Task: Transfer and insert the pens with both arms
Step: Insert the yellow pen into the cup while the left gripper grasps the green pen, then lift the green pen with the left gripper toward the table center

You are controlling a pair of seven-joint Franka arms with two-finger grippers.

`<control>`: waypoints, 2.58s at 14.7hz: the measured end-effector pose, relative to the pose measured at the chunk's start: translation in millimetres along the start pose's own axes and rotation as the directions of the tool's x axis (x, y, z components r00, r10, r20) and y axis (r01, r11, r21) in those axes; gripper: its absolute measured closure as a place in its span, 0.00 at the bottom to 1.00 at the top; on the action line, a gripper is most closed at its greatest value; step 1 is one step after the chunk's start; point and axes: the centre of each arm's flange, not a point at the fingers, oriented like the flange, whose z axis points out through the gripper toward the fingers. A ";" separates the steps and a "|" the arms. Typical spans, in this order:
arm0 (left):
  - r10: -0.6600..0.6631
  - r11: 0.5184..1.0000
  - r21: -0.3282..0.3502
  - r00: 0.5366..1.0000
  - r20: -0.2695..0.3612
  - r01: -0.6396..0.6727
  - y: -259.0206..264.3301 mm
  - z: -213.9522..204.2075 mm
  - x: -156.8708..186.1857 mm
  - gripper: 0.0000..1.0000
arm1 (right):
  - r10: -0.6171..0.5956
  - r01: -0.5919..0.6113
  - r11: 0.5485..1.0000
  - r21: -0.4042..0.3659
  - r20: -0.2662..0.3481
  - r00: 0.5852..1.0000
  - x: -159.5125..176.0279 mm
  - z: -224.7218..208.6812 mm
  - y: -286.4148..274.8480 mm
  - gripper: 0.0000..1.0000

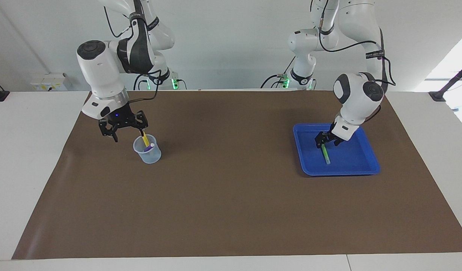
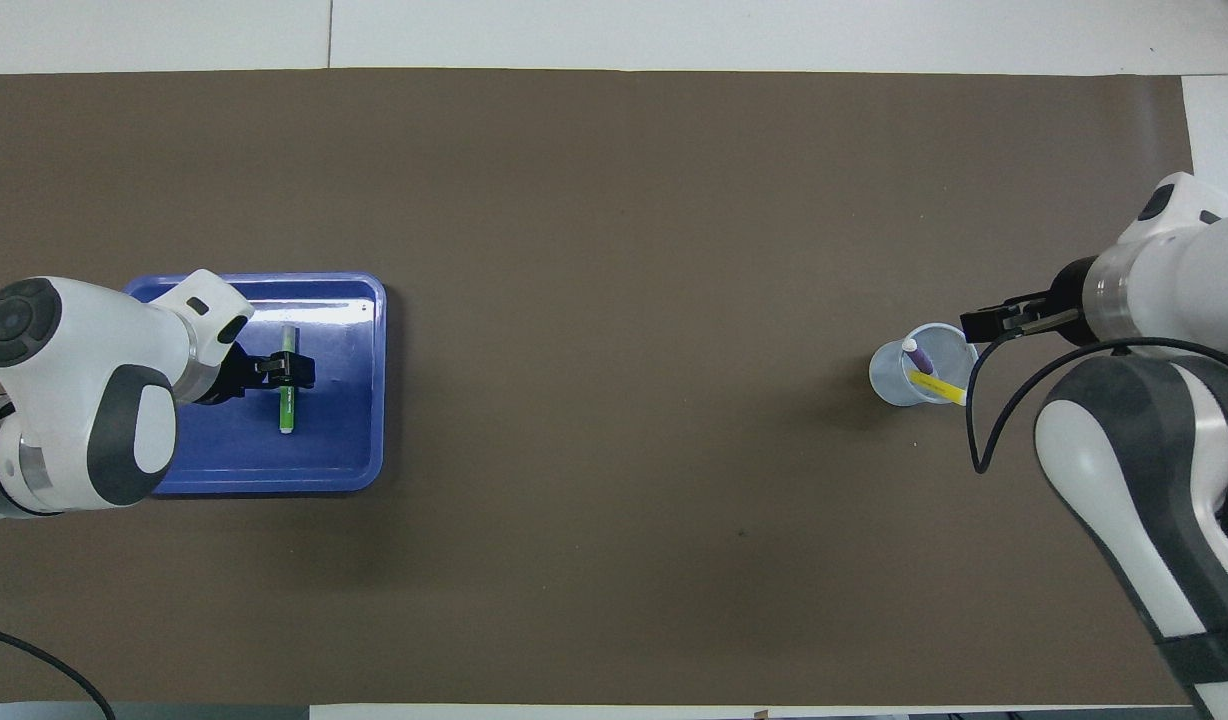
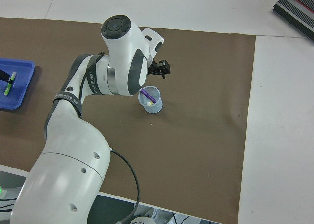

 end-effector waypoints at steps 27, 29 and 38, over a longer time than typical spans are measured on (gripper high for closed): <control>0.066 0.997 0.040 0.997 0.028 -0.067 7.6 2.7 11.0 0.83 | 0.254 -0.255 0.967 -0.018 0.157 0.954 22.2 -112.7 23.9 0.00; 0.061 0.997 0.042 0.996 0.063 -0.064 8.2 -15.2 18.2 0.83 | 0.255 -0.256 0.967 -0.016 0.158 0.954 22.1 -112.4 23.5 0.00; -0.365 0.902 -0.145 0.897 0.250 0.407 53.8 -159.5 16.7 0.83 | 0.255 -0.258 0.966 0.006 0.147 0.956 20.0 -120.2 20.1 0.00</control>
